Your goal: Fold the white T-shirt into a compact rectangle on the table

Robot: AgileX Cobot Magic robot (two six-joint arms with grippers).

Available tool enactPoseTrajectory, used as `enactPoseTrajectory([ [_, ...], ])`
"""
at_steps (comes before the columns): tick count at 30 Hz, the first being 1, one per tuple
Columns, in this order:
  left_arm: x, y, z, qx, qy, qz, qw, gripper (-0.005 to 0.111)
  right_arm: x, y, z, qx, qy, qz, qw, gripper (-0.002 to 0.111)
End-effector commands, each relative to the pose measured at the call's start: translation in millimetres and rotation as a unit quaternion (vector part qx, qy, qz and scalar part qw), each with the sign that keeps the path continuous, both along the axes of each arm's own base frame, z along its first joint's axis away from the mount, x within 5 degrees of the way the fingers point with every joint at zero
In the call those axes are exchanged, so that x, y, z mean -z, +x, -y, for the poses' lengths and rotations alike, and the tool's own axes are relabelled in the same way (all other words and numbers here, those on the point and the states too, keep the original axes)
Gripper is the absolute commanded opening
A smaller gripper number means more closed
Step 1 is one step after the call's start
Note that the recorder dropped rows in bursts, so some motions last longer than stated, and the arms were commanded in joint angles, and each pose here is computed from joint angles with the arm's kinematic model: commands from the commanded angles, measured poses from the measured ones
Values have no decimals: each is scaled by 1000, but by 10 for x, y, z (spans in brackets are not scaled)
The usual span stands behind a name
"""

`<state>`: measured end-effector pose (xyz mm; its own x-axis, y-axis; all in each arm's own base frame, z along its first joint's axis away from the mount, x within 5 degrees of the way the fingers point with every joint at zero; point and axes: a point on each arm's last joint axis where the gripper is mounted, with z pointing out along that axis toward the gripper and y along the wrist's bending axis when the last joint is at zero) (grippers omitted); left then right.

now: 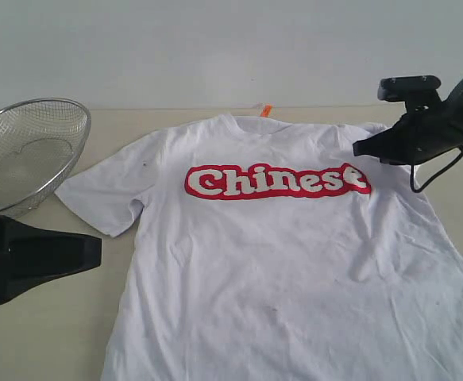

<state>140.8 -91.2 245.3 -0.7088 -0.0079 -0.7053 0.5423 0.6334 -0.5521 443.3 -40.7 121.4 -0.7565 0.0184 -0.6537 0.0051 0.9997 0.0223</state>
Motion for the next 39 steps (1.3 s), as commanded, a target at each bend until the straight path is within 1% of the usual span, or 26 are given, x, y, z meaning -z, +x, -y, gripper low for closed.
enactPoseTrajectory([
  [1,4,-1,15,8,0,-1,1000,4,-174,-5,13,19,6,26,999,0],
  [6,4,-1,15,8,0,-1,1000,4,-249,-26,-4,13,11,24,1000,0],
  [16,4,-1,15,8,0,-1,1000,4,-216,-65,-44,-2,27,-5,1000,0],
  [27,4,-1,15,8,0,-1,1000,4,-168,-138,-128,-52,39,-51,997,0],
  [32,4,-1,15,8,0,-1,1000,4,-212,-167,-189,-77,62,-56,994,0],
  [39,3,-8,20,13,-2,-3,1000,4,-241,-193,-219,-98,66,-63,991,0],
])
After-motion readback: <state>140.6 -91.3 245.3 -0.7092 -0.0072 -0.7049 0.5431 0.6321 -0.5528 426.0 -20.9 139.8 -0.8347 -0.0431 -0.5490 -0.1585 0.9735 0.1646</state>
